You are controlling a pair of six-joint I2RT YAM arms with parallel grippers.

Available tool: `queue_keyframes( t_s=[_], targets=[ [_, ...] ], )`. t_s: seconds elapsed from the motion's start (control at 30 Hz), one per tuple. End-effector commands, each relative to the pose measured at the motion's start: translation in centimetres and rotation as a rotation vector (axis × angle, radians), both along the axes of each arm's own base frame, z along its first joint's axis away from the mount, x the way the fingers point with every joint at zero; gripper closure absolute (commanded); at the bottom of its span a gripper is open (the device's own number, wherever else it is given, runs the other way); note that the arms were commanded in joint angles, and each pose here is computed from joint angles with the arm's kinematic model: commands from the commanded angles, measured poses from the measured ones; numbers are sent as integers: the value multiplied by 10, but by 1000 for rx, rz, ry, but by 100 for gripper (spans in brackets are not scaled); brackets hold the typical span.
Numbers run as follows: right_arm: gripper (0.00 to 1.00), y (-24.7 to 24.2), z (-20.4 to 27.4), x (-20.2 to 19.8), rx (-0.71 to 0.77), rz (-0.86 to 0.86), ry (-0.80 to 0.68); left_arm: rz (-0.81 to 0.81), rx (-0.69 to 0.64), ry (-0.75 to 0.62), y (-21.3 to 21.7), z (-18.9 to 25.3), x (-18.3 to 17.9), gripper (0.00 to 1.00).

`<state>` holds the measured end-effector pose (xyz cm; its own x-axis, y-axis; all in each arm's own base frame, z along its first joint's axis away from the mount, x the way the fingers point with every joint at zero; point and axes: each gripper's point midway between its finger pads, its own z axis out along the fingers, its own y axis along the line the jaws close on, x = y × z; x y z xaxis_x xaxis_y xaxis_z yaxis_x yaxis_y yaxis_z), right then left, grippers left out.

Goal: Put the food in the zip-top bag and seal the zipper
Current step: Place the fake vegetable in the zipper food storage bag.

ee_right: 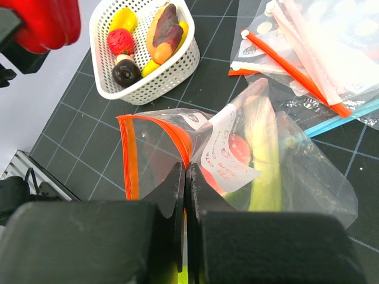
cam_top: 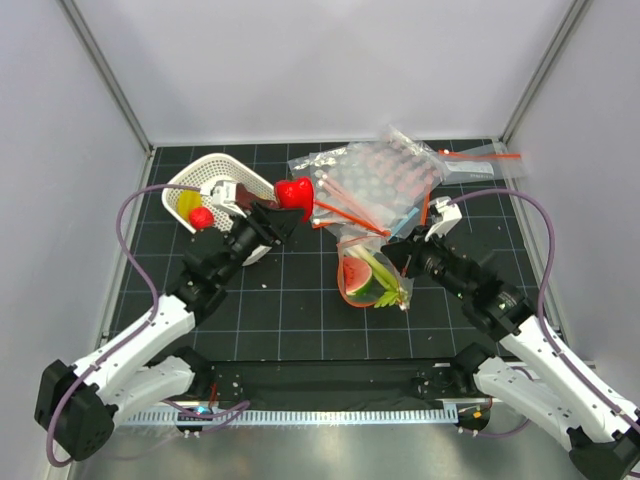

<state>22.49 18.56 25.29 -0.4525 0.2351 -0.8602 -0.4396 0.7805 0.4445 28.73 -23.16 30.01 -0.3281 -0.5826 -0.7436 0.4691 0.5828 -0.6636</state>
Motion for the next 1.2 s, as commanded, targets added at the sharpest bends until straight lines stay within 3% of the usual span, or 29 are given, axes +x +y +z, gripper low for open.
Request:
queue_keyframes(
  t_s=[0.0,0.43,0.7,0.93,1.13,1.17],
  targets=[
    [99,3,22,2,48,11,-90,-107,-57,-181,-19,40,-22,68],
    [99,-3,22,4,57,-26,-106,-452,155,-411,-136,19,-100,70],
    [99,-22,31,8,91,-138,-131,-502,220,-384,-152,1,-100,68],
    [99,-39,45,3,166,-214,-187,-446,346,-257,-164,-31,-74,65],
    [99,-37,47,2,173,-199,-189,-350,447,-153,-162,-57,-50,50],
    [99,-36,46,2,171,-196,-185,-342,463,-144,-161,-57,-49,40]
  ],
)
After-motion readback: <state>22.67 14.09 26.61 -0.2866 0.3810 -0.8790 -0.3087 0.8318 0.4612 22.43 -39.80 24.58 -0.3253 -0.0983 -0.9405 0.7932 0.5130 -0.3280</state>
